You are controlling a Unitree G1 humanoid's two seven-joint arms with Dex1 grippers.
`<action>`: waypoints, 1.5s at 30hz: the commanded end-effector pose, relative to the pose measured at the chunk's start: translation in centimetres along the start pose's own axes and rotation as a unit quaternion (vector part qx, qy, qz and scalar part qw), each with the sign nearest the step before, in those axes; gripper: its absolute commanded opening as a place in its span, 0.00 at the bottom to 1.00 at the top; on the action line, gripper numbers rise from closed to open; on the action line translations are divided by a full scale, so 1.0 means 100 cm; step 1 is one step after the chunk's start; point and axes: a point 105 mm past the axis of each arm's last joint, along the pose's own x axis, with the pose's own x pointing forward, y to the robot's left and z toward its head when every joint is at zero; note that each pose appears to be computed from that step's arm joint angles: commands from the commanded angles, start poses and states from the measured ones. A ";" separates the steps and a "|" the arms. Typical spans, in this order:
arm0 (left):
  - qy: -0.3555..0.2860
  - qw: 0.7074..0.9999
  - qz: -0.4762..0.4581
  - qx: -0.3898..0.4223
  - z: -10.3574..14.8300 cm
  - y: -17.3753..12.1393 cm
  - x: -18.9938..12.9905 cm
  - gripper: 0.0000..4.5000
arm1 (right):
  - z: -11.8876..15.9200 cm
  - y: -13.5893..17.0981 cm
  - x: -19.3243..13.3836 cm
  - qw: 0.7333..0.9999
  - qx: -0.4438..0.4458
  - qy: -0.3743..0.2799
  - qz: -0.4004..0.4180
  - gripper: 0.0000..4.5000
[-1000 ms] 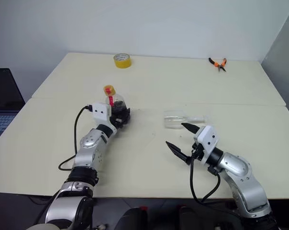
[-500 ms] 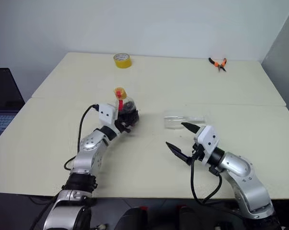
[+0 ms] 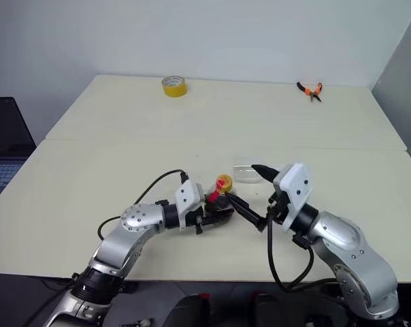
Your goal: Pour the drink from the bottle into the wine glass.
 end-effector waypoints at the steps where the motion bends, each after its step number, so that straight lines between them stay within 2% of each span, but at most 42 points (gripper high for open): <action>1: -0.011 0.999 -0.012 0.028 0.011 0.001 0.004 0.40 | 0.010 0.009 0.004 1.000 0.004 -0.006 0.011 1.00; 8: -0.005 1.000 -0.013 0.028 0.007 0.003 0.008 0.40 | 0.013 0.017 0.005 0.999 0.023 0.001 0.029 1.00; 25: -0.003 0.999 -0.018 0.030 0.003 -0.003 0.011 0.40 | 0.013 0.008 0.015 0.999 0.002 0.025 0.025 1.00; 28: -0.004 0.999 -0.018 0.031 0.003 -0.003 0.012 0.40 | 0.011 0.008 0.015 0.999 -0.002 0.031 0.025 0.87; 35: -0.004 0.999 -0.020 0.033 0.004 -0.003 0.011 0.40 | 0.009 0.006 0.015 0.999 -0.015 0.037 0.017 0.32; 36: -0.004 0.999 -0.020 0.033 0.004 -0.003 0.011 0.40 | 0.009 0.006 0.015 0.999 -0.018 0.038 0.017 0.27; 41: -0.004 0.999 -0.019 0.034 0.005 -0.002 0.011 0.34 | 0.008 0.003 0.015 0.999 -0.026 0.039 0.016 0.27; 45: -0.007 0.999 -0.019 0.034 0.008 -0.001 0.009 0.29 | 0.002 -0.007 0.010 0.995 -0.061 0.056 0.049 0.27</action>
